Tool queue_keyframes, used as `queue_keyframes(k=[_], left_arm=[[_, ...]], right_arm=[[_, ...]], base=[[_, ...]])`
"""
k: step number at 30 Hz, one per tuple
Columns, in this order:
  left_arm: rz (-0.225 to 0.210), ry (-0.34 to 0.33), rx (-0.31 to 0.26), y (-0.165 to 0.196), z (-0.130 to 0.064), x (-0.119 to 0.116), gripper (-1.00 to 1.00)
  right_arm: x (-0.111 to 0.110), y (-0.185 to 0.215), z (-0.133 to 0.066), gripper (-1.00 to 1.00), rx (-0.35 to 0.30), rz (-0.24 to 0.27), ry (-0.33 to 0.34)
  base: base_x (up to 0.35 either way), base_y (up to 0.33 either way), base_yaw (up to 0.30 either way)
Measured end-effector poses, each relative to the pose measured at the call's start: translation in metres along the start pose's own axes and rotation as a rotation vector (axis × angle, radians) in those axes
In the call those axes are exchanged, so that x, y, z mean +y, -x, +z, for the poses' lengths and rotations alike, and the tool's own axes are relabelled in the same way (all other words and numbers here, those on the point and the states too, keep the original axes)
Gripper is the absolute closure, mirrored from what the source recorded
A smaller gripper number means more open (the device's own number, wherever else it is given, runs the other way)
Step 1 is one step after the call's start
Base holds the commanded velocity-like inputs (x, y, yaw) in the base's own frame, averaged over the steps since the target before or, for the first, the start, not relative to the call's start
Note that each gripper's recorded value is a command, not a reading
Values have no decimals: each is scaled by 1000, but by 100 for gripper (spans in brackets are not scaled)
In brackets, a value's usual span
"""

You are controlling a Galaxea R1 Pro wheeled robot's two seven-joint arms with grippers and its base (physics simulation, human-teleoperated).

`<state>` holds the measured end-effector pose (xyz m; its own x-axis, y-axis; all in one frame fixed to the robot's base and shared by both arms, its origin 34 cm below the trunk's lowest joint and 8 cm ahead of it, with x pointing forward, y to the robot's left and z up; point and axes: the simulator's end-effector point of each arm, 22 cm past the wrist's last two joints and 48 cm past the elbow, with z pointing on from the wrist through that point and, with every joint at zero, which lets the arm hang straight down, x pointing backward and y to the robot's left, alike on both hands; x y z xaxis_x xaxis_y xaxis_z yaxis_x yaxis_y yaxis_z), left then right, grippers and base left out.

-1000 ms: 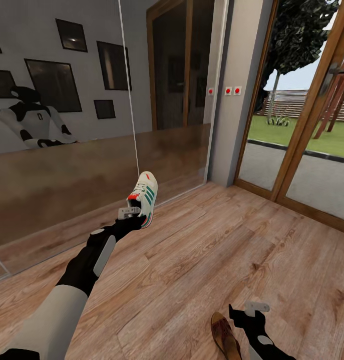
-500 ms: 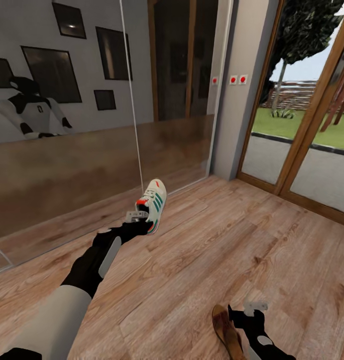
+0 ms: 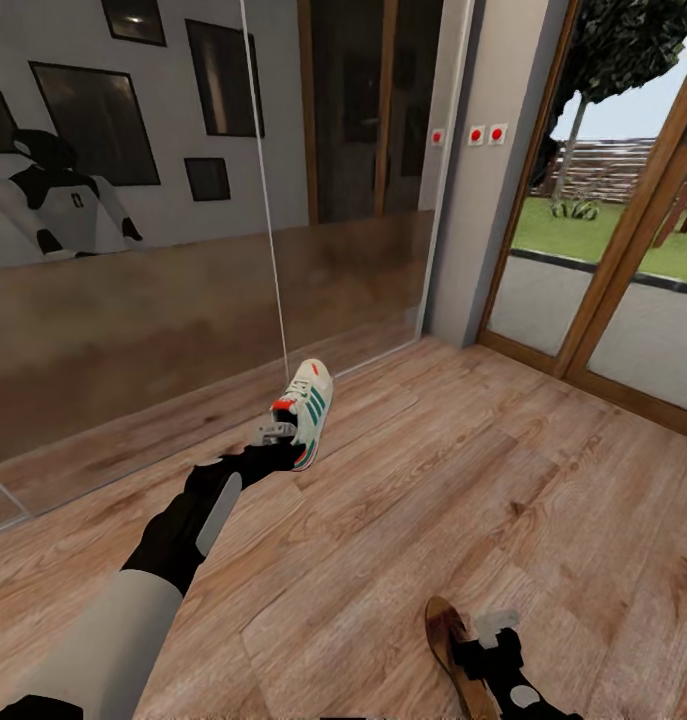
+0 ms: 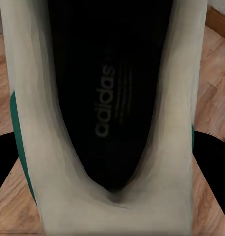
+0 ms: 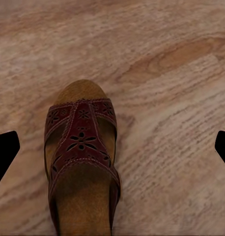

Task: Pick up the two gym shoes and the two sandals from the corridor floor and place them onto the hallstand (shoe rack) in the corridor, making sure they are on the rack and not on the floor. Arrange them so the two gym shoes are next to each other and the two sandals are next to each other.

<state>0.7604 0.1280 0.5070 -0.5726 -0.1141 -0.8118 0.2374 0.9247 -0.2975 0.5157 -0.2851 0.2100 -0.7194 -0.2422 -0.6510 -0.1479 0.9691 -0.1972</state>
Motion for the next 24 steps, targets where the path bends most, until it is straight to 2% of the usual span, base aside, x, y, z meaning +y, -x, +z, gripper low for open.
queue_keyframes(k=[24], left_arm=[[-51, 15, 127, -81, 43, 26, 100]], right_arm=[[18, -71, 13, -100, 133, -8, 33]], base=[[0, 0, 0]])
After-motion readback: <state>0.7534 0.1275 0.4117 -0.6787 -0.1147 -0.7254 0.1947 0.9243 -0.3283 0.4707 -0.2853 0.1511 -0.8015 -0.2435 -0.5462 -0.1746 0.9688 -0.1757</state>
